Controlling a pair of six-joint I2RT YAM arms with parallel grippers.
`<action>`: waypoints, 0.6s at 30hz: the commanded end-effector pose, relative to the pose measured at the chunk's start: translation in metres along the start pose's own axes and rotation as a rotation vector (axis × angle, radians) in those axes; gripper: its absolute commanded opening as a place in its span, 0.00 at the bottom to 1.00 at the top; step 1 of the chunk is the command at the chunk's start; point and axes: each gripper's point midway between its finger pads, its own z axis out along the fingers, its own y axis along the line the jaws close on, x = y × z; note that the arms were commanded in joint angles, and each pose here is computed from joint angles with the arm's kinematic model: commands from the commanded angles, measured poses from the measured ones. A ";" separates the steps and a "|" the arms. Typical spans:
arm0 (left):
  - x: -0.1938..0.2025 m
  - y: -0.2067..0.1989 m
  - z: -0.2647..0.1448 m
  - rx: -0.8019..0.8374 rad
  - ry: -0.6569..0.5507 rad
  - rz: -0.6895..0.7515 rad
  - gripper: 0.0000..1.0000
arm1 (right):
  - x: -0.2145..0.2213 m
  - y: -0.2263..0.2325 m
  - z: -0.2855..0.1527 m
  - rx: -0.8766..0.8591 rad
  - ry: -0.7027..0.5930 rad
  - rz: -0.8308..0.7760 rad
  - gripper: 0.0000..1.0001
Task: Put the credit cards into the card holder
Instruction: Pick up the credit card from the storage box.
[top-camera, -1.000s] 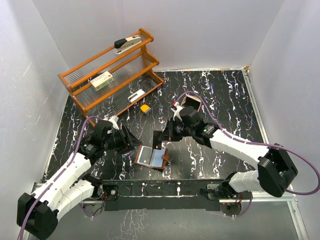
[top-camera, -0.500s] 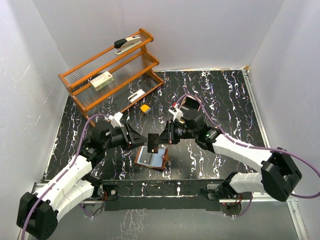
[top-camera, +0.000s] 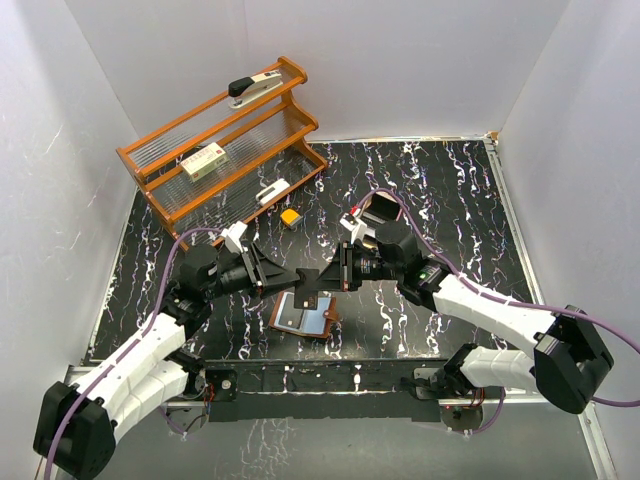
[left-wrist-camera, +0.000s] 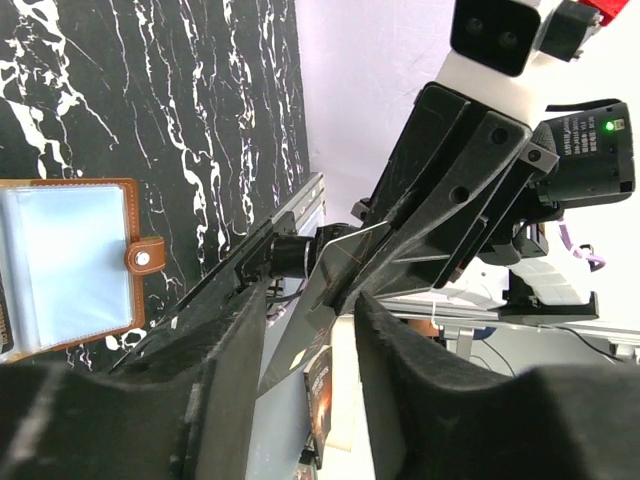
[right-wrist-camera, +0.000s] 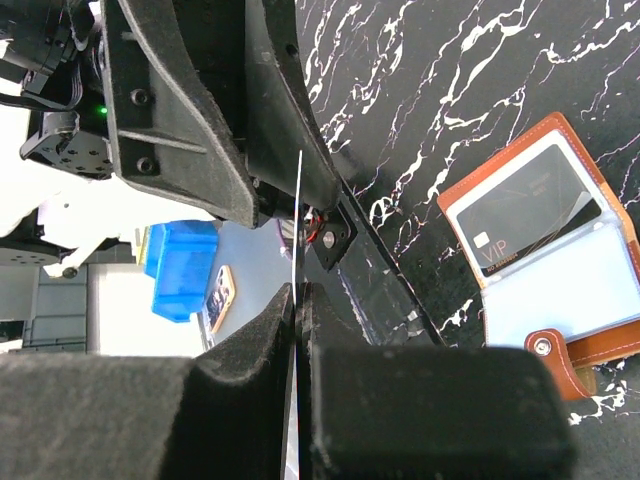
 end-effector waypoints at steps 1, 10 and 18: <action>0.004 -0.017 -0.001 0.088 0.029 -0.005 0.34 | -0.004 0.018 -0.002 -0.077 -0.023 -0.035 0.01; 0.004 -0.022 -0.003 0.102 0.020 0.011 0.03 | 0.004 0.006 -0.001 -0.053 -0.007 -0.011 0.03; 0.006 -0.045 -0.008 0.228 0.032 0.053 0.15 | 0.003 0.019 -0.004 -0.113 -0.024 -0.006 0.01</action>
